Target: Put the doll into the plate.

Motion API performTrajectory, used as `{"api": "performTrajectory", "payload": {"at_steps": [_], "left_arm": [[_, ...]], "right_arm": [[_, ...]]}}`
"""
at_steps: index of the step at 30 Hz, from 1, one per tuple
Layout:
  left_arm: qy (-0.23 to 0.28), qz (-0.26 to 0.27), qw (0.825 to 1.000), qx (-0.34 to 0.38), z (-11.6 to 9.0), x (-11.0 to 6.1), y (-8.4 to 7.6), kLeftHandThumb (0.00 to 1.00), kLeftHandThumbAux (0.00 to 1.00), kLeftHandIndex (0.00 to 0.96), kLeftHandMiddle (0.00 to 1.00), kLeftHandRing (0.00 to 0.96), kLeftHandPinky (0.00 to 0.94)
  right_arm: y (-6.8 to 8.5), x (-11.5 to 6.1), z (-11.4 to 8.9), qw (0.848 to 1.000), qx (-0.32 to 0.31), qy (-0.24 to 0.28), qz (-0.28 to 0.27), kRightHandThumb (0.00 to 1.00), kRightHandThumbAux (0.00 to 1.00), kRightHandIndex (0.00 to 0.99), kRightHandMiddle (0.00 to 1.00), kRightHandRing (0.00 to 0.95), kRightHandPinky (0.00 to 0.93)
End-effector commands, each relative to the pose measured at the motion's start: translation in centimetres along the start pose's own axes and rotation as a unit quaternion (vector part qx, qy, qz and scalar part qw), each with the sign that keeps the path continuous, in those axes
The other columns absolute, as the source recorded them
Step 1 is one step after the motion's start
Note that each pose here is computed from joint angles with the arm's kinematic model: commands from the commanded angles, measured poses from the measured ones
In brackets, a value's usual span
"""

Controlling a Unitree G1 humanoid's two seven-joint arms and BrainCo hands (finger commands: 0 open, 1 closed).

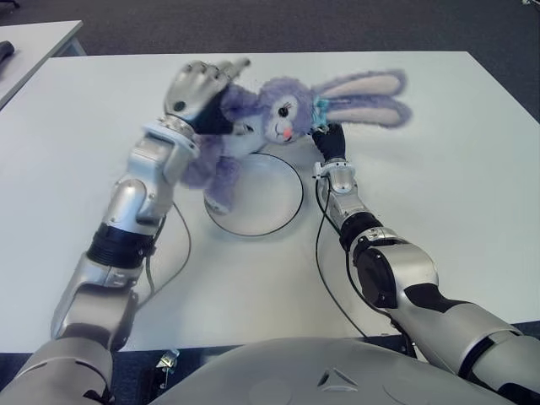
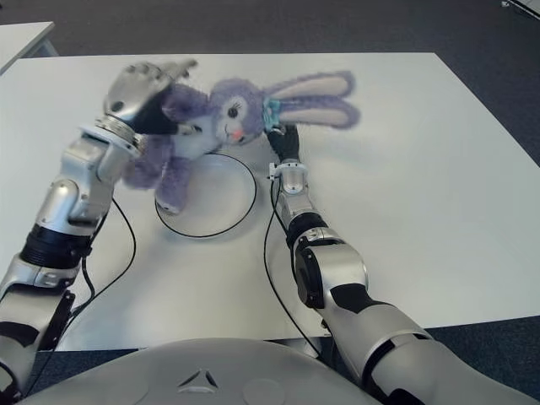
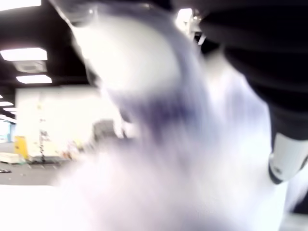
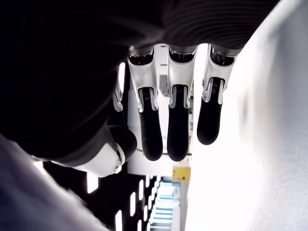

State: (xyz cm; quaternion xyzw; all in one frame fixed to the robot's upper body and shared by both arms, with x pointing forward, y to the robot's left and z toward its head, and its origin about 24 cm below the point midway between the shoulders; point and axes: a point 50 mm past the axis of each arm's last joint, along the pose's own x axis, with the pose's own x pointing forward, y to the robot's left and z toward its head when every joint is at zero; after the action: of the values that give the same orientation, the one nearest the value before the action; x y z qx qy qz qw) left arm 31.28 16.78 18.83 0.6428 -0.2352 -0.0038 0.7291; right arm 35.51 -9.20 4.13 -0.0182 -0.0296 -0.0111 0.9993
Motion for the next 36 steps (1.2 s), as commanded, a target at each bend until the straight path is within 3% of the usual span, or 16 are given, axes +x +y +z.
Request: {"api": "performTrajectory", "payload": {"at_steps": [1, 12, 36], "left_arm": [[0.021, 0.057, 0.997, -0.057, -0.6, 0.8, 2.4, 0.000, 0.537, 0.008, 0.201, 0.226, 0.189], [0.039, 0.064, 0.991, -0.112, -0.4, 2.8, 3.8, 0.000, 0.486, 0.007, 0.199, 0.203, 0.162], [0.047, 0.037, 0.987, -0.151, -1.2, 3.1, 3.7, 0.000, 0.507, 0.005, 0.228, 0.218, 0.121]], "right_arm": [[0.1, -7.8, -10.0, 0.971, 0.004, 0.238, -0.005, 0.684, 0.739, 0.409, 0.361, 0.356, 0.334], [0.2, -7.7, -10.0, 0.970, 0.000, 0.241, -0.005, 0.680, 0.740, 0.407, 0.354, 0.350, 0.326], [0.3, -7.8, -10.0, 0.972, -0.012, 0.236, -0.008, 0.681, 0.740, 0.408, 0.361, 0.362, 0.355]]}}
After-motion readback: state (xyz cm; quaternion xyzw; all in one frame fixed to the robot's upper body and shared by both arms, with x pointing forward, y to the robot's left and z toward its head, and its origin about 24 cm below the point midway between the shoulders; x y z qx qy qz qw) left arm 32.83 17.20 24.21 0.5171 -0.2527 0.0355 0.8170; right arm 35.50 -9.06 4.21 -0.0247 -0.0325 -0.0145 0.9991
